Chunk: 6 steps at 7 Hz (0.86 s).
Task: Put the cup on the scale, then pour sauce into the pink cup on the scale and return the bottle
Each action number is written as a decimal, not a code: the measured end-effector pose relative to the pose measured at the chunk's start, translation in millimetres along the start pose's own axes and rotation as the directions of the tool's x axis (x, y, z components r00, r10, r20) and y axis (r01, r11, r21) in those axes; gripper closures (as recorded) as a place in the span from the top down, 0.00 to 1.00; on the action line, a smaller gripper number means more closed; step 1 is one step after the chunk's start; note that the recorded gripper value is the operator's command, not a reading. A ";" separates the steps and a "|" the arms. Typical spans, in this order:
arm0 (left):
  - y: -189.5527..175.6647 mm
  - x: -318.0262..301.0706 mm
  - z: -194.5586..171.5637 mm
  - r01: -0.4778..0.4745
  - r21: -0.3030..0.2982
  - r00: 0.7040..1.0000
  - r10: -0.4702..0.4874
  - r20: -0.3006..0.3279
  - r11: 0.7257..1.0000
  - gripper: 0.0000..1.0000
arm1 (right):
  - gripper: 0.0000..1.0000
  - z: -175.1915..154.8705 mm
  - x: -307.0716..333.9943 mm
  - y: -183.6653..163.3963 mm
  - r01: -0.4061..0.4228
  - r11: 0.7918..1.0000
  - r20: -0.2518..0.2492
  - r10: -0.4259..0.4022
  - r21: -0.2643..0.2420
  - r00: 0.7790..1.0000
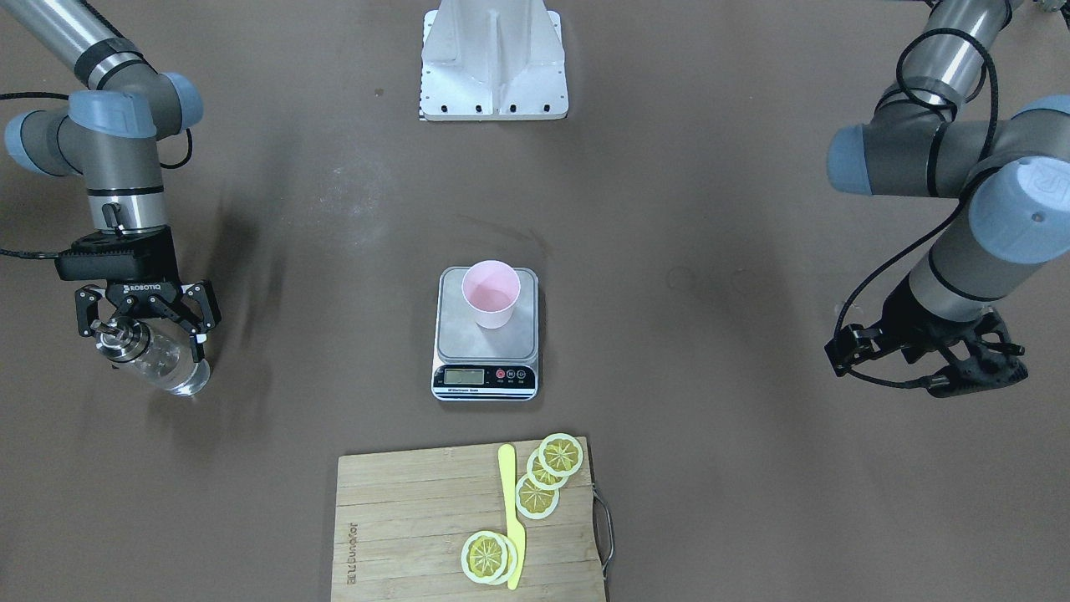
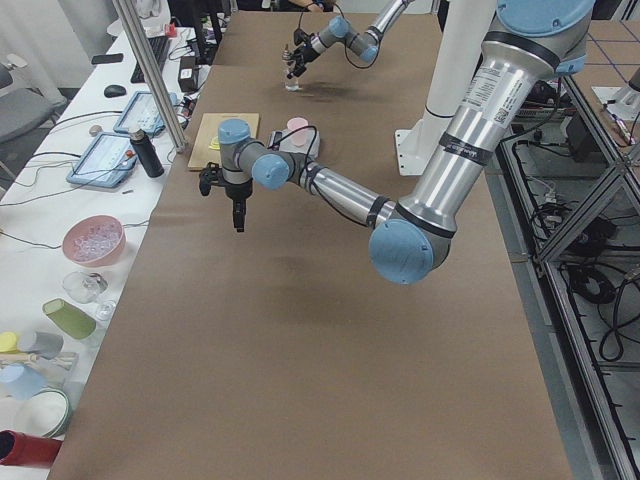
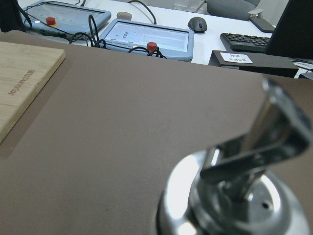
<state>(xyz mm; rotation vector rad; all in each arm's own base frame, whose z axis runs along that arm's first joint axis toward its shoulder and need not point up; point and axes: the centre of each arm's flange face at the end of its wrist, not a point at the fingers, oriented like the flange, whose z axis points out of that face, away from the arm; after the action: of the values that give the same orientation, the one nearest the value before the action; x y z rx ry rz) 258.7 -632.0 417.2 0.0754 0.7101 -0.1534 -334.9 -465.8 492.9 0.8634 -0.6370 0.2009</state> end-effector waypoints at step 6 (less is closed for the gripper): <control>-0.3 -1.1 1.5 0.001 -0.002 1.000 -0.001 0.002 1.000 0.99 | 1.00 -99.4 49.9 27.7 -0.021 0.999 0.051 0.023 -0.047 0.998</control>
<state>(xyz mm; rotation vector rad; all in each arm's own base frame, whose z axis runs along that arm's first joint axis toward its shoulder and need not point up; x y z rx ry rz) 258.8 -632.4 419.1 0.0731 0.7081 -0.1535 -262.8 -376.7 492.9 0.8195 -0.6967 0.1839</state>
